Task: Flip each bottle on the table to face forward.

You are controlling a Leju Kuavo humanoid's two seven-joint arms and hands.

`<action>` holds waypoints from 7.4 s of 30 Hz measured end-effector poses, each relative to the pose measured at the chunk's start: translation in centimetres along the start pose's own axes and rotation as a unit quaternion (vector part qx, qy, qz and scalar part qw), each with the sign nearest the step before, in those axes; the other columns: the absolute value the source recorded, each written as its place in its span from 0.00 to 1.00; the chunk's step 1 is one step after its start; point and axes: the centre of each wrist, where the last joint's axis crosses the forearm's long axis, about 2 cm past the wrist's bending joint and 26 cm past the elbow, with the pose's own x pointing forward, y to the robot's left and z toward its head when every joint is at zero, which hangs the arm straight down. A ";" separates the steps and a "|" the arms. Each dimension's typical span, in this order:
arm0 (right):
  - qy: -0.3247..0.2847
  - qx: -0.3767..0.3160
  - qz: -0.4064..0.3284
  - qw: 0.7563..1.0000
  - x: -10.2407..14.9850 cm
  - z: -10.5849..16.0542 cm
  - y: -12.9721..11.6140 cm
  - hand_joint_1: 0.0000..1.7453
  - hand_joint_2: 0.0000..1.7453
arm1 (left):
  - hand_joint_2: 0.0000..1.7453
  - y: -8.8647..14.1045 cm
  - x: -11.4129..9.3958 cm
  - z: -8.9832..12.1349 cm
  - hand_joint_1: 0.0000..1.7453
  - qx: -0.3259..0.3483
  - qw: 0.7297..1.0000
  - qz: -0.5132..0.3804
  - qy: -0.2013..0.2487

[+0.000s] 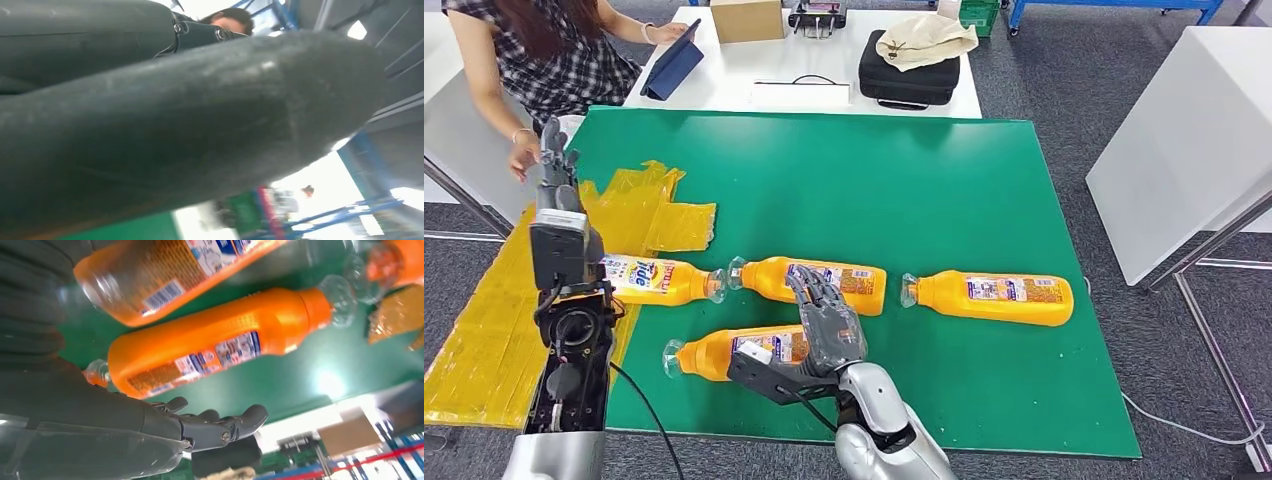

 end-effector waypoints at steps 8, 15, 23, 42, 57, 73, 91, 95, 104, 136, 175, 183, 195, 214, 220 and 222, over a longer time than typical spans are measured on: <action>0.004 0.048 -0.006 0.999 0.4 -1.0 1.0 0.00 1.00 | 0.00 0.0 1.1 -1.1 0.00 0.036 0.997 0.053 -0.047; -0.007 0.064 0.005 0.998 1.1 -1.0 1.5 0.00 1.00 | 0.00 -0.4 1.3 -1.8 0.00 0.043 0.995 0.062 -0.058; -0.013 0.087 0.017 0.996 1.3 -0.9 2.0 0.00 1.00 | 0.00 -0.6 1.1 -2.1 0.00 0.044 0.995 0.065 -0.060; 0.103 0.255 0.186 0.944 -2.2 -0.2 5.1 0.25 1.00 | 0.00 -2.8 1.6 -5.1 0.00 0.028 0.993 0.103 -0.060; 0.135 0.253 0.134 0.948 -2.8 -0.5 4.7 1.00 1.00 | 0.75 -4.3 3.0 -8.7 0.00 0.014 0.991 0.124 -0.054; 0.103 -0.012 -0.150 0.983 -2.9 6.1 -1.0 1.00 1.00 | 1.00 -1.9 -0.2 -5.7 0.00 0.002 0.988 0.153 0.013; 0.030 -0.365 -0.184 0.912 -2.1 11.9 -10.7 1.00 1.00 | 1.00 -6.6 -1.9 -4.4 0.00 -0.237 0.796 0.535 0.154; 0.041 -0.371 -0.180 0.910 -2.5 11.7 -11.2 1.00 1.00 | 1.00 -7.7 -1.5 -4.2 0.00 -0.263 0.766 0.562 0.170; 0.092 -0.379 -0.182 0.903 -5.0 10.4 -12.8 1.00 1.00 | 1.00 -13.0 1.8 -3.0 0.00 -0.321 0.720 0.587 0.184; 0.134 -0.276 -0.191 0.932 -5.9 4.8 -12.1 1.00 1.00 | 1.00 -14.3 3.4 -2.7 0.00 -0.364 0.706 0.579 0.182; 0.134 -0.054 -0.142 0.979 0.7 -6.3 -10.1 1.00 1.00 | 1.00 -15.7 3.8 -4.8 0.00 -0.346 0.725 0.544 0.244; 0.122 -0.032 -0.105 0.986 1.0 -6.6 -10.2 1.00 1.00 | 1.00 -15.4 3.1 -4.3 0.00 -0.326 0.737 0.539 0.246; 0.117 -0.020 -0.082 0.990 0.9 -6.7 -9.8 1.00 1.00 | 1.00 -15.1 2.3 -3.4 1.00 -0.307 0.745 0.537 0.249; 0.086 -0.046 -0.063 0.993 1.2 -5.6 -7.3 0.00 0.00 | 1.00 -13.5 1.2 -2.6 1.00 -0.287 0.777 0.505 0.241; 0.021 -0.109 -0.072 0.991 3.3 -2.7 -7.4 0.00 0.00 | 1.00 -11.2 1.1 -3.8 1.00 -0.243 0.842 0.446 0.184; 0.014 -0.136 -0.093 0.986 3.8 -1.4 -8.4 0.00 0.00 | 1.00 -10.4 1.2 -4.5 1.00 -0.210 0.879 0.398 0.156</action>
